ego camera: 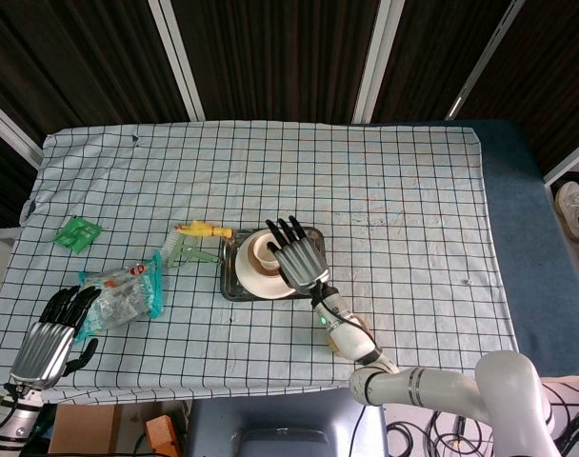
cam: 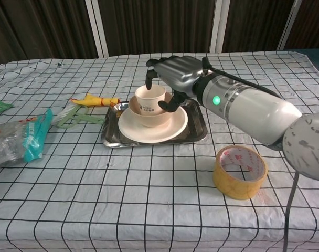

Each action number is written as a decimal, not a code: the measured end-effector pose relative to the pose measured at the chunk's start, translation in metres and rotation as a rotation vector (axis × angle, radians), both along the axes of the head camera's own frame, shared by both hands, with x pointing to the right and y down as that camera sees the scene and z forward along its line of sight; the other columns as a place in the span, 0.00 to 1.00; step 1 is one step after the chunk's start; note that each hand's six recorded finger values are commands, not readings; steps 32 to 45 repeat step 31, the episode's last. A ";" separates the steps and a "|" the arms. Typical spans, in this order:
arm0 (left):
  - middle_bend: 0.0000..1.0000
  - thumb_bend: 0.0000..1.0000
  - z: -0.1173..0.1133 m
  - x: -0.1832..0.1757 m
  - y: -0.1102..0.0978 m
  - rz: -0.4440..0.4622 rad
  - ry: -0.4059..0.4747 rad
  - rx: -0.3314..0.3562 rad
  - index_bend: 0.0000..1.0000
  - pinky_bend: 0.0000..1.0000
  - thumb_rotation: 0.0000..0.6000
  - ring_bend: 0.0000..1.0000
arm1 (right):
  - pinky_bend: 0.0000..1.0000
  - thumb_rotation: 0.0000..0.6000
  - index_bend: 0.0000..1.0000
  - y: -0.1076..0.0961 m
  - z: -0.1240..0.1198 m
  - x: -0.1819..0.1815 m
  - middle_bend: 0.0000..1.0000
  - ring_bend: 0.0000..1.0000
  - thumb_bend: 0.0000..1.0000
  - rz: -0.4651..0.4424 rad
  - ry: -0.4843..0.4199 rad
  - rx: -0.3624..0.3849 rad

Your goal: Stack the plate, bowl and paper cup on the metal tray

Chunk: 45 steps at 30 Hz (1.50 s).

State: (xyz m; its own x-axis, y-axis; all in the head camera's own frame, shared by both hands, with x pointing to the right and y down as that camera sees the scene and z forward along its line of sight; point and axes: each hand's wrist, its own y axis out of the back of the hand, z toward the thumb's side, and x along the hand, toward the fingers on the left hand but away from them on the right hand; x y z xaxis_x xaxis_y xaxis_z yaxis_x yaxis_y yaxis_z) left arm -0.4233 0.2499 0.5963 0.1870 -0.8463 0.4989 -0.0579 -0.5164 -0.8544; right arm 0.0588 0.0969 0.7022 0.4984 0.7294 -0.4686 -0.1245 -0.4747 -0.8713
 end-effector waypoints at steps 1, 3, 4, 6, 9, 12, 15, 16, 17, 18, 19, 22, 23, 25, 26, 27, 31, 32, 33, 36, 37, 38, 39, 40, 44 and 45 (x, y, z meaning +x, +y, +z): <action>0.08 0.41 0.000 0.000 0.000 0.001 0.000 0.001 0.00 0.09 1.00 0.03 | 0.00 1.00 0.21 0.000 -0.002 0.001 0.00 0.00 0.39 -0.001 -0.006 0.002; 0.08 0.41 -0.001 0.000 0.001 0.002 0.001 0.002 0.00 0.08 1.00 0.02 | 0.00 1.00 0.16 0.001 -0.010 0.006 0.00 0.00 0.39 -0.003 -0.023 0.007; 0.08 0.41 -0.001 0.001 0.001 0.003 0.001 0.003 0.00 0.08 1.00 0.02 | 0.00 1.00 0.14 0.002 -0.014 0.009 0.00 0.00 0.39 -0.003 -0.031 0.011; 0.08 0.41 -0.002 0.001 0.001 0.005 0.000 0.004 0.00 0.08 1.00 0.03 | 0.00 1.00 0.08 0.004 -0.026 0.020 0.00 0.00 0.39 0.000 -0.049 0.031; 0.08 0.41 -0.003 0.001 0.002 0.007 -0.004 0.007 0.00 0.08 1.00 0.03 | 0.00 1.00 0.04 0.011 -0.048 0.048 0.00 0.00 0.39 0.017 -0.068 0.073; 0.08 0.41 -0.006 0.002 0.002 0.010 0.002 0.019 0.00 0.08 1.00 0.02 | 0.00 1.00 0.04 0.027 -0.068 0.102 0.00 0.00 0.38 0.047 -0.032 0.116; 0.07 0.41 -0.011 0.006 0.001 0.029 0.021 0.053 0.00 0.07 1.00 0.00 | 0.00 1.00 0.04 0.050 -0.084 0.177 0.00 0.00 0.38 0.110 0.062 0.130; 0.07 0.41 -0.012 0.007 0.001 0.042 0.029 0.068 0.00 0.07 1.00 0.00 | 0.00 1.00 0.04 0.062 -0.089 0.208 0.00 0.00 0.38 0.149 0.102 0.119; 0.07 0.41 -0.013 0.009 0.001 0.050 0.035 0.078 0.00 0.07 1.00 0.00 | 0.00 1.00 0.03 0.072 -0.092 0.230 0.00 0.00 0.38 0.183 0.128 0.104; 0.07 0.41 -0.013 0.010 0.001 0.056 0.039 0.084 0.00 0.07 1.00 0.00 | 0.00 1.00 0.02 0.084 -0.095 0.251 0.00 0.00 0.38 0.219 0.152 0.086; 0.07 0.41 -0.013 0.010 0.002 0.060 0.040 0.085 0.00 0.07 1.00 0.00 | 0.00 1.00 0.02 0.099 -0.099 0.276 0.00 0.00 0.38 0.268 0.178 0.061; 0.07 0.41 -0.009 0.011 0.005 0.064 0.031 0.060 0.00 0.07 1.00 0.00 | 0.00 1.00 0.01 0.132 -0.112 0.327 0.00 0.00 0.38 0.386 0.219 0.032; 0.07 0.41 -0.008 0.012 0.006 0.065 0.029 0.050 0.00 0.07 1.00 0.00 | 0.00 1.00 0.01 0.139 -0.117 0.340 0.00 0.00 0.38 0.415 0.230 0.035; 0.07 0.41 -0.007 0.014 0.007 0.067 0.022 0.035 0.00 0.07 1.00 0.00 | 0.00 1.00 0.01 0.146 -0.130 0.359 0.00 0.00 0.38 0.439 0.251 0.058; 0.07 0.41 -0.007 0.014 0.008 0.068 0.017 0.032 0.00 0.07 1.00 0.00 | 0.00 1.00 0.01 0.146 -0.134 0.362 0.00 0.00 0.38 0.440 0.249 0.068; 0.07 0.41 -0.007 0.015 0.008 0.068 0.014 0.030 0.00 0.07 1.00 0.00 | 0.00 1.00 0.01 0.145 -0.136 0.363 0.00 0.00 0.38 0.441 0.242 0.077; 0.07 0.41 -0.007 0.014 0.008 0.059 0.005 0.023 0.00 0.07 1.00 0.00 | 0.00 1.00 0.00 0.146 -0.141 0.367 0.00 0.00 0.38 0.454 0.216 0.089; 0.07 0.41 -0.007 0.014 0.008 0.059 0.005 0.023 0.00 0.07 1.00 0.00 | 0.00 1.00 0.00 0.146 -0.141 0.367 0.00 0.00 0.38 0.454 0.216 0.089; 0.07 0.41 -0.007 0.014 0.008 0.059 0.005 0.023 0.00 0.07 1.00 0.00 | 0.00 1.00 0.00 0.146 -0.141 0.367 0.00 0.00 0.38 0.454 0.216 0.089; 0.07 0.41 -0.007 0.014 0.008 0.059 0.005 0.023 0.00 0.07 1.00 0.00 | 0.00 1.00 0.00 0.146 -0.141 0.367 0.00 0.00 0.38 0.454 0.216 0.089; 0.07 0.41 -0.007 0.014 0.008 0.059 0.005 0.023 0.00 0.07 1.00 0.00 | 0.00 1.00 0.00 0.146 -0.141 0.367 0.00 0.00 0.38 0.454 0.216 0.089; 0.07 0.41 -0.007 0.014 0.008 0.059 0.005 0.023 0.00 0.07 1.00 0.00 | 0.00 1.00 0.00 0.146 -0.141 0.367 0.00 0.00 0.38 0.454 0.216 0.089; 0.07 0.41 -0.007 0.014 0.008 0.059 0.005 0.023 0.00 0.07 1.00 0.00 | 0.00 1.00 0.00 0.146 -0.141 0.367 0.00 0.00 0.38 0.454 0.216 0.089; 0.07 0.41 -0.007 0.014 0.008 0.059 0.005 0.023 0.00 0.07 1.00 0.00 | 0.00 1.00 0.00 0.146 -0.141 0.367 0.00 0.00 0.38 0.454 0.216 0.089; 0.07 0.41 -0.007 0.014 0.008 0.059 0.005 0.023 0.00 0.07 1.00 0.00 | 0.00 1.00 0.00 0.146 -0.141 0.367 0.00 0.00 0.38 0.454 0.216 0.089; 0.07 0.41 -0.007 0.014 0.008 0.059 0.005 0.023 0.00 0.07 1.00 0.00 | 0.00 1.00 0.00 0.146 -0.141 0.367 0.00 0.00 0.38 0.454 0.216 0.089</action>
